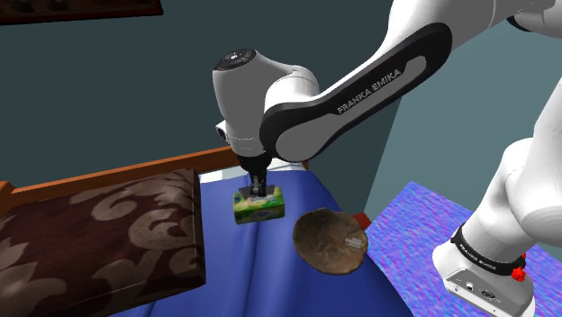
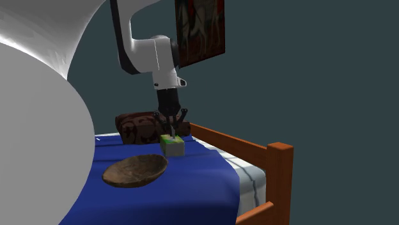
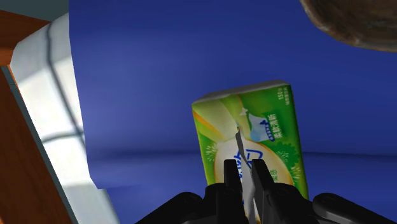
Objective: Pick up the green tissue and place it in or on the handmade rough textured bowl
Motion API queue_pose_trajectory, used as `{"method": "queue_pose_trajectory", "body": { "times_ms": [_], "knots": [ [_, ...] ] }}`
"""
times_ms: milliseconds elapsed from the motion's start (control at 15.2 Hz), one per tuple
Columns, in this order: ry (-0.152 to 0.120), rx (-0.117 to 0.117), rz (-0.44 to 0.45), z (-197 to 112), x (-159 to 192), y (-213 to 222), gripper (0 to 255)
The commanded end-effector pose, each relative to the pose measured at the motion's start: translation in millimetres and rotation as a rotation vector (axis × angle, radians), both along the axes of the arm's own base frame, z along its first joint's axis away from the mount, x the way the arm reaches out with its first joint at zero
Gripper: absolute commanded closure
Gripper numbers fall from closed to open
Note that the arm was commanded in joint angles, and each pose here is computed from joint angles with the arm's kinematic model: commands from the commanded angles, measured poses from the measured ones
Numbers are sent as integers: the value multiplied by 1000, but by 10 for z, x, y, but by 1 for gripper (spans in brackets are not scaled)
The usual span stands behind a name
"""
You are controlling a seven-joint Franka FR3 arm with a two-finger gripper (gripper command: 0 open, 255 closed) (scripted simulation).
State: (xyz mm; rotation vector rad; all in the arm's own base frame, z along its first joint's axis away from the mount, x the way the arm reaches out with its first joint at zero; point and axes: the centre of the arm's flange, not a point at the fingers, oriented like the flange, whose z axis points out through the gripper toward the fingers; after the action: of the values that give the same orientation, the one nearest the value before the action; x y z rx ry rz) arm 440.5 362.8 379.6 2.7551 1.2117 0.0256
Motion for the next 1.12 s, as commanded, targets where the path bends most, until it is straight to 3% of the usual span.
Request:
{"method": "queue_pose_trajectory", "body": {
  "times_ms": [0, 1056],
  "knots": [
    [0, 0, 0, 108, 0, 2, 255],
    [0, 0, 0, 953, 0, 2, 255]
  ]
}}
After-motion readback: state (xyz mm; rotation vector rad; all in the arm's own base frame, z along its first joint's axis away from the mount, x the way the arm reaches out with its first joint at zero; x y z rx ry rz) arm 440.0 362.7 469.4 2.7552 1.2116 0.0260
